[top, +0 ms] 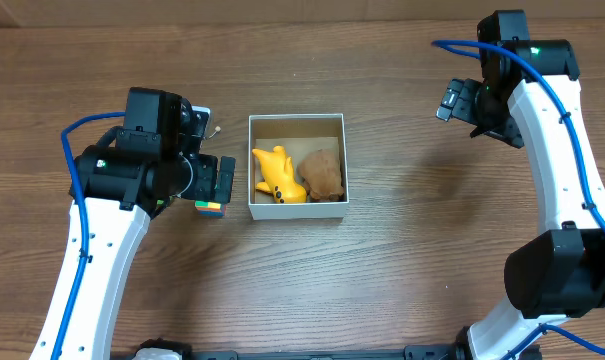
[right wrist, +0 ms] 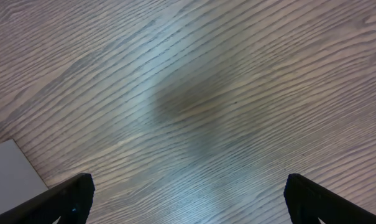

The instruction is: Pack container

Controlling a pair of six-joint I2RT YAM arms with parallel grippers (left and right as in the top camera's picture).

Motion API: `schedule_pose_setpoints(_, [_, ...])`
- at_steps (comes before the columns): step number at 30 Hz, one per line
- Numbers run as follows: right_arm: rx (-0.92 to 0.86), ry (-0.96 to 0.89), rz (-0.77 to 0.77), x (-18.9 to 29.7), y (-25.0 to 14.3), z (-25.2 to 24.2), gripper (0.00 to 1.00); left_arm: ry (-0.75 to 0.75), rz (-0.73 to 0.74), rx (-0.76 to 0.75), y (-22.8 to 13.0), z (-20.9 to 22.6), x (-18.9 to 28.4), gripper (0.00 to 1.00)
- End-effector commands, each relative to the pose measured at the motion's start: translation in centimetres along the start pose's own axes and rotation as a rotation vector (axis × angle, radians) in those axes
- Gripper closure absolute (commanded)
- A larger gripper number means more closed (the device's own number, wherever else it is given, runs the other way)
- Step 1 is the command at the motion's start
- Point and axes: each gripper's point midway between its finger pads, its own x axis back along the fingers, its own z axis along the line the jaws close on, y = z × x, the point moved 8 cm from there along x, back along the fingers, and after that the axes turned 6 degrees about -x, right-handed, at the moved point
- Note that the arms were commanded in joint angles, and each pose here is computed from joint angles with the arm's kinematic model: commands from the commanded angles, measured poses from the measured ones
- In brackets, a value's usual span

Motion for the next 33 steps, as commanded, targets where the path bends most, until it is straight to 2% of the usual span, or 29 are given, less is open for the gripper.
schedule_pose_setpoints(1, [-0.008,0.028,-0.043,1.5,0.2,0.0,0.0,0.006,-0.003,0.012,0.5,0.0,0.0,0.0])
schedule_pose_setpoints(26, [-0.008,0.028,-0.043,1.5,0.2,-0.1,0.0,0.009,-0.024,0.011,0.9,0.1,-0.1,0.0])
schedule_pose_setpoints(33, [-0.008,0.028,-0.043,1.5,0.2,0.0,0.0,0.098,0.065,0.091,0.9,1.2,-2.6,0.0])
